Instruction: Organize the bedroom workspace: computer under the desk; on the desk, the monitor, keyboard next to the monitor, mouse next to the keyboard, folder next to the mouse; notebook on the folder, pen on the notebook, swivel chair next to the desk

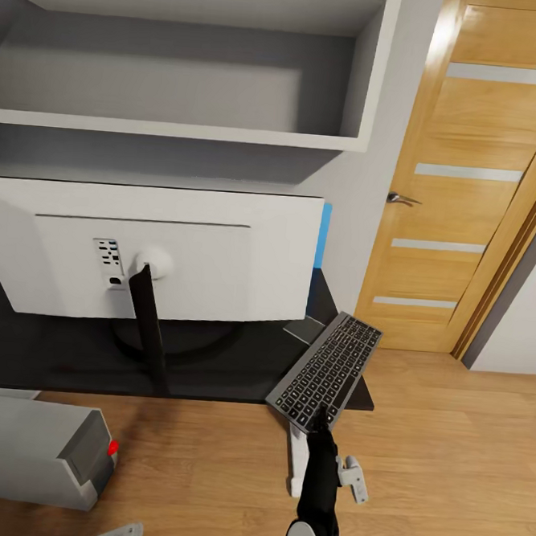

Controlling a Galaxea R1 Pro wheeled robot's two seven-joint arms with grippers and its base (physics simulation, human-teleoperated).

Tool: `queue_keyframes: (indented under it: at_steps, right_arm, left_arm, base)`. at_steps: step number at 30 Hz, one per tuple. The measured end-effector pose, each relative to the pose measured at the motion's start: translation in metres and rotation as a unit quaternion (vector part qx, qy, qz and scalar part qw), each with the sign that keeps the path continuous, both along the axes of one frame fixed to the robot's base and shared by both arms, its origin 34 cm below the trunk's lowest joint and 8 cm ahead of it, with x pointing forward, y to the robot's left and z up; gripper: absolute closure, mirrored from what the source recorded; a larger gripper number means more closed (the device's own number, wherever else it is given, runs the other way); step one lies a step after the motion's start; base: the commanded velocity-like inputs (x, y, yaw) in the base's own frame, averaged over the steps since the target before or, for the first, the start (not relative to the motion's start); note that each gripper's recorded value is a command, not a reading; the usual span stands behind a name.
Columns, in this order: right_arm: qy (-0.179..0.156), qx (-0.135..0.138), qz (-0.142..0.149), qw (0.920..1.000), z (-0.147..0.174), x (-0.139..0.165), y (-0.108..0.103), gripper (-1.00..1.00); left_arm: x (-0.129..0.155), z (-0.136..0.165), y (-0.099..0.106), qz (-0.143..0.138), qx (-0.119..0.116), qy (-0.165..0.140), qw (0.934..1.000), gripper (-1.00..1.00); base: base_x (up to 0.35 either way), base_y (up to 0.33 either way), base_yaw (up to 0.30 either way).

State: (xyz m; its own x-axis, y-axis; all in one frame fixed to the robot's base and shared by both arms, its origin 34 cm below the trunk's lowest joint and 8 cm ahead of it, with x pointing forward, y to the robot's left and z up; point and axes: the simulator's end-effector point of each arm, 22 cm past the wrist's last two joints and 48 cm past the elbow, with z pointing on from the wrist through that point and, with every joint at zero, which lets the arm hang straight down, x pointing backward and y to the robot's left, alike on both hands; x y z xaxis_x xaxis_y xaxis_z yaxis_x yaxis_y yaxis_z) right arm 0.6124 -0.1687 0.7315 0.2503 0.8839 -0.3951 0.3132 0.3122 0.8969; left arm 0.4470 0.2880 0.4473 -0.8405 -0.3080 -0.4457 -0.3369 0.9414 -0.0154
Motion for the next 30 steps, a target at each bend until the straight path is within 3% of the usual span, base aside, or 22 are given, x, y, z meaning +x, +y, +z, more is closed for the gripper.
queue_keyframes:
  at_steps: [30]
  right_arm:
    - [-0.002,-0.002,-0.009,1.0,0.0011,0.0012,-0.0099,-1.0]
  left_arm:
    - [-0.0001,0.0,0.0003,0.001,0.0,0.0,1.0,-1.0]
  base:
    - [0.0,0.0,0.0]
